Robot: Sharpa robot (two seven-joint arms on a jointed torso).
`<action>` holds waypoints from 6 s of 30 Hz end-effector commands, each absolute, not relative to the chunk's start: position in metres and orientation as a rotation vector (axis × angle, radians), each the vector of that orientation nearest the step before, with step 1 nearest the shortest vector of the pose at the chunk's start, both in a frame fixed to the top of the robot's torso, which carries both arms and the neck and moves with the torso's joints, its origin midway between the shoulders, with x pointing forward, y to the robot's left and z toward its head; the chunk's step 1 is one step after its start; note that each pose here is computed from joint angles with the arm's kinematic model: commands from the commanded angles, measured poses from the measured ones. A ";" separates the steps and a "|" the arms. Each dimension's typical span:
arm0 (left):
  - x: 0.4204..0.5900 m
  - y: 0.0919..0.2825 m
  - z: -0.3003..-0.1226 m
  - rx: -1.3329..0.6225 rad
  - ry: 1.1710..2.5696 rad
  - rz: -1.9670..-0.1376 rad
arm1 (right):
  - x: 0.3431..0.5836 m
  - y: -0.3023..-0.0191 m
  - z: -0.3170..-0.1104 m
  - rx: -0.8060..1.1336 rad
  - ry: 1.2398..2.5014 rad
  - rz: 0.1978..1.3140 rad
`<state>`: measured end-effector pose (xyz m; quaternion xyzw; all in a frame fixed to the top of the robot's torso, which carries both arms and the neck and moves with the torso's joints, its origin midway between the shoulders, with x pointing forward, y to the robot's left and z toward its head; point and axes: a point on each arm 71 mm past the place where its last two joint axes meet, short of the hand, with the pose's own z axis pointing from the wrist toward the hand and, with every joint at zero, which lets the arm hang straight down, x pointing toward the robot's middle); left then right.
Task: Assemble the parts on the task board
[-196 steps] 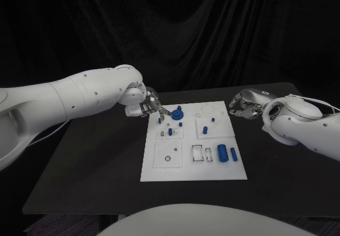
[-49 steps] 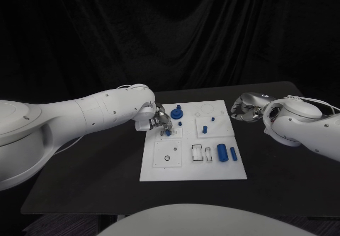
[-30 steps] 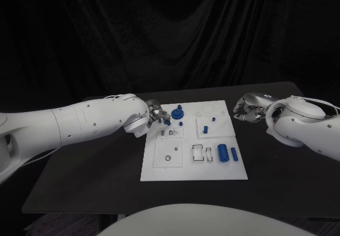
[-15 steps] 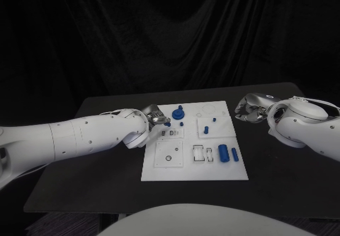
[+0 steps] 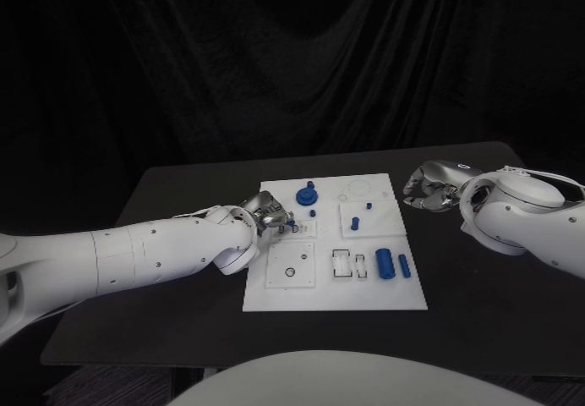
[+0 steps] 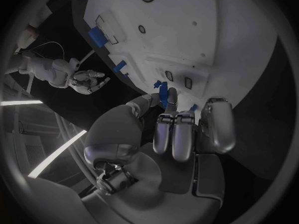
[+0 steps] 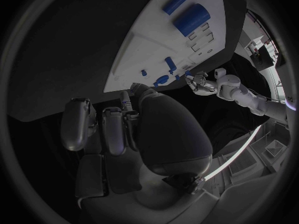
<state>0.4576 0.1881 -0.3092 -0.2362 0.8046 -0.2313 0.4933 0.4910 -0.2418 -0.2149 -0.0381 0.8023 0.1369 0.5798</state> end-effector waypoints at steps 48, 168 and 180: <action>0.452 0.181 -0.322 -0.542 1.937 -0.609 | 0.491 -0.244 -0.215 -0.075 1.876 0.300; 0.452 0.191 -0.340 -0.570 2.012 -0.690 | 0.490 -0.247 -0.219 -0.065 1.917 0.284; 0.452 0.192 -0.340 -0.567 2.013 -0.692 | 0.489 -0.248 -0.220 -0.064 1.926 0.281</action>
